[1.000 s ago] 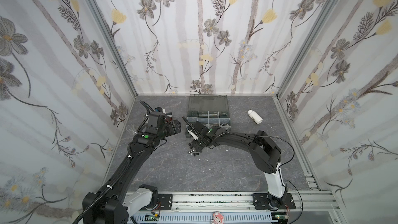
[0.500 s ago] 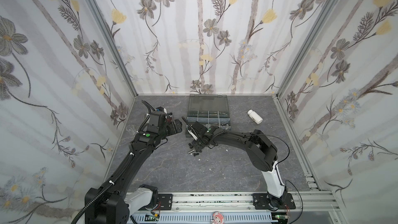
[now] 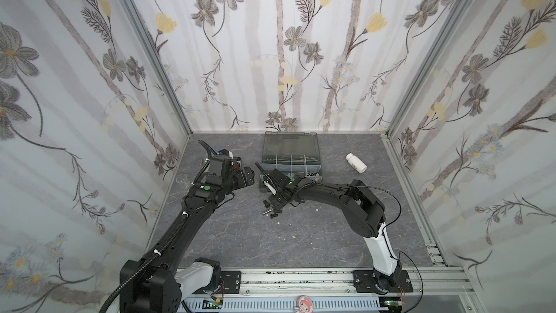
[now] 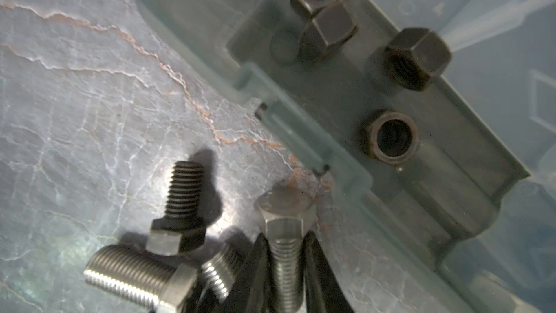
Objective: Sort the screws and nuts into containers
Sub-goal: Pick up the screw from the center of the table.
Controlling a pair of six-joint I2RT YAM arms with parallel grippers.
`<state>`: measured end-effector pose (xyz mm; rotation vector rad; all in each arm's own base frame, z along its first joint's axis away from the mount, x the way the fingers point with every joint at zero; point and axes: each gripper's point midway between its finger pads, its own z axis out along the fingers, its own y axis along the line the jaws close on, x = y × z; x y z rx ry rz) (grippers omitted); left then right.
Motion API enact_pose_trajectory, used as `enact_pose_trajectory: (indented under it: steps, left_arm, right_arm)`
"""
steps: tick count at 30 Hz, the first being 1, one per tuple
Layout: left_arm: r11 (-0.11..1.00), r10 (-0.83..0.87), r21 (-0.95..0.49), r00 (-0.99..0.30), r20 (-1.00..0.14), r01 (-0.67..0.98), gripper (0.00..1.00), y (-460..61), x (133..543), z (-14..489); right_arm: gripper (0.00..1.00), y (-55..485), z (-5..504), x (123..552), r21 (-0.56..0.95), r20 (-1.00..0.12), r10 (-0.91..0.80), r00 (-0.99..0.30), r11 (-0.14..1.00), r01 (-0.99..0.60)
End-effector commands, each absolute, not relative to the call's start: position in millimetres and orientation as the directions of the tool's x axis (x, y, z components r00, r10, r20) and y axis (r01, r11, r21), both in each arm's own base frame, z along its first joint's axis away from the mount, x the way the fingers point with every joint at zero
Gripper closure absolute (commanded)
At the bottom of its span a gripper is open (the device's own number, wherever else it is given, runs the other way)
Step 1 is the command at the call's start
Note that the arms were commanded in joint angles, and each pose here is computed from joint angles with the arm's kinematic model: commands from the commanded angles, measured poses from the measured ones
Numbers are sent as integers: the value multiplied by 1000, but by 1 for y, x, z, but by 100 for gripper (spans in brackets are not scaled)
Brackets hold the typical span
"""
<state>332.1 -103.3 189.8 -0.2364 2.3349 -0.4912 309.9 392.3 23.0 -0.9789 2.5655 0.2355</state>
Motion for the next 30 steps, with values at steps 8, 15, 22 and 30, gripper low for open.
enact_pose_trajectory:
  steps: [8,15,22,30]
  left_arm:
    - [908,-310,-419,-707,-636,-21,0,-104,336,194]
    - [906,-314,-422,-700,-641,-20,0,-104,336,198]
    - [906,-315,-423,-684,-658,-11,0,-103,334,210]
    - [907,-310,-422,-677,-668,1,0,-101,329,217]
  right_arm:
    - [87,390,19,309,8,-393,-618,-681,738,-674]
    - [95,391,33,312,5,-421,-605,-676,744,-669]
    - [100,393,59,317,7,-473,-579,-664,751,-660]
    - [100,397,94,320,46,-528,-536,-659,757,-652]
